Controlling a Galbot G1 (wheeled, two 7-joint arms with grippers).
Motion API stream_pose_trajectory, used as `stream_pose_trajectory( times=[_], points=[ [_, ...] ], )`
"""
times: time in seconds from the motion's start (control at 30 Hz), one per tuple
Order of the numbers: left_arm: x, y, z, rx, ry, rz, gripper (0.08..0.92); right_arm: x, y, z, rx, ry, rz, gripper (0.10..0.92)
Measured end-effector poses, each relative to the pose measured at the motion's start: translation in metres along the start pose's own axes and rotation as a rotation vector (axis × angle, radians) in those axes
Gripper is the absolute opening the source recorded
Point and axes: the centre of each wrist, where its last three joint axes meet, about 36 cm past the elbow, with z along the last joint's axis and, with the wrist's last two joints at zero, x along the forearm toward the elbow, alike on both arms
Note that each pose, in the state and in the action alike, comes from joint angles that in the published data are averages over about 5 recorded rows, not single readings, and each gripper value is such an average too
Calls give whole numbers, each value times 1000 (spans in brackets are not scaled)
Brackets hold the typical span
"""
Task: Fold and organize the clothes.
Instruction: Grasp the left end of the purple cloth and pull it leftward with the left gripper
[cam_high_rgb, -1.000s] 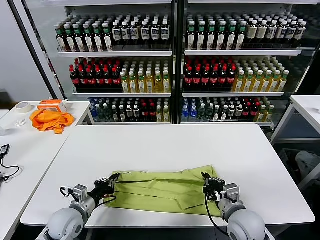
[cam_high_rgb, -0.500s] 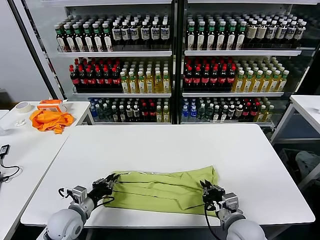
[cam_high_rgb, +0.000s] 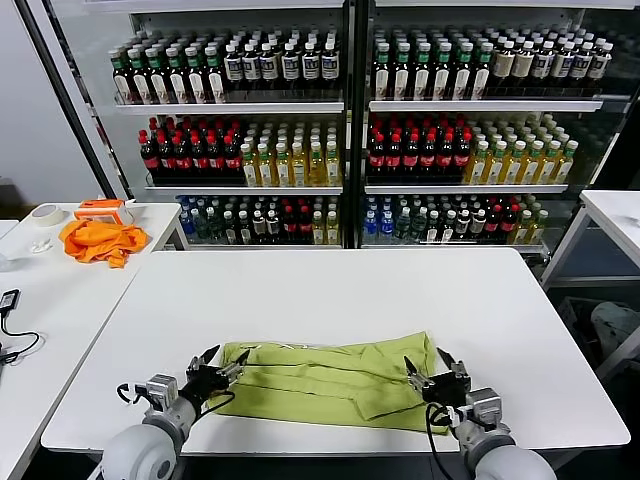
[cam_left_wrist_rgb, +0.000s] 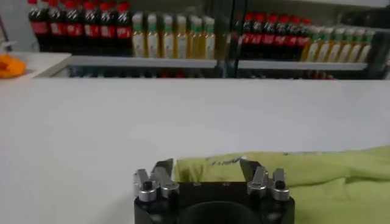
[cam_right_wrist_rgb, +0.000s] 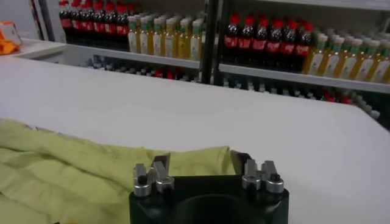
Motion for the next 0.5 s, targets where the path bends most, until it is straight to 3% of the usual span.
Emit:
stream_pose_trajectory(
  times=[0.13,0.27,0.5],
  points=[
    [-1,-7,2,21,13,-39,817,2,1,4,0,0,13,820],
    [-3,-12,3,33,19,-64,803,4,2,6,5,0,23,822],
    [-2,-21,8,48,41,-82,620,5,4,10,9,5,34,823]
  ],
)
